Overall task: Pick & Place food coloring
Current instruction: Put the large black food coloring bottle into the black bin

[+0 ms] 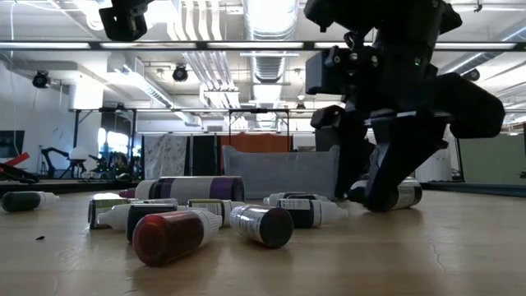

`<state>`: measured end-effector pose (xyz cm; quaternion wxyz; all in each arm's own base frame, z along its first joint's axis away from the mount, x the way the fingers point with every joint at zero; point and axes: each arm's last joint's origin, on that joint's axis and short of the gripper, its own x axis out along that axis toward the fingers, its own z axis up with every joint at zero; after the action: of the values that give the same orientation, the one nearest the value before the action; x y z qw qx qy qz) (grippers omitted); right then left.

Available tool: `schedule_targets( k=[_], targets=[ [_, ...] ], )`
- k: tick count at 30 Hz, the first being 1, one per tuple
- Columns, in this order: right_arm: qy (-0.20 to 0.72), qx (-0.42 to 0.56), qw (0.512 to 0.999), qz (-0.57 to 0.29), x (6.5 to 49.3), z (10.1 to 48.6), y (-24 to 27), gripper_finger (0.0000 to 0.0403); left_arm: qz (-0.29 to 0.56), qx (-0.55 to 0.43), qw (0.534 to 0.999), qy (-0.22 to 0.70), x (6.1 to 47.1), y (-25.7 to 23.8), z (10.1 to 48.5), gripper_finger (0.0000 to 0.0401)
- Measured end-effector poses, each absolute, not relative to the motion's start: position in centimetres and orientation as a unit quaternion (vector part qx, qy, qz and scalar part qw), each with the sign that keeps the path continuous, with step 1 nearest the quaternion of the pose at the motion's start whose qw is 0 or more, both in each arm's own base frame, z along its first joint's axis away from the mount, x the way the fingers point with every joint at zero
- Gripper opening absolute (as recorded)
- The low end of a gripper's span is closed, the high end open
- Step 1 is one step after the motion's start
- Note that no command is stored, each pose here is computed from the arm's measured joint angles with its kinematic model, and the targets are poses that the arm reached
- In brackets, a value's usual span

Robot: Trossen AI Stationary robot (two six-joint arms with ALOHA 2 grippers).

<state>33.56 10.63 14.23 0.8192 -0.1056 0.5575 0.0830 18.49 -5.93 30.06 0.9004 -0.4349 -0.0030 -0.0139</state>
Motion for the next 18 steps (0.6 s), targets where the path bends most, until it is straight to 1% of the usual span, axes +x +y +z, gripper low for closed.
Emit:
schedule_targets(
  k=[5,14,18],
  targets=[
    [0.567,-0.120,0.810,0.090,33.26,14.01,10.52,0.0212,-0.014,-0.436,0.900,-0.003,18.49,-5.93,30.07,0.0275],
    [0.567,-0.174,0.795,0.127,32.93,13.68,10.44,0.0206,-0.015,-0.437,0.899,-0.004,18.48,-5.96,30.08,0.0275],
    [0.564,-0.199,0.788,0.147,32.86,13.61,10.41,0.0185,-0.015,-0.437,0.899,-0.004,18.48,-5.96,30.07,0.0275]
  ],
)
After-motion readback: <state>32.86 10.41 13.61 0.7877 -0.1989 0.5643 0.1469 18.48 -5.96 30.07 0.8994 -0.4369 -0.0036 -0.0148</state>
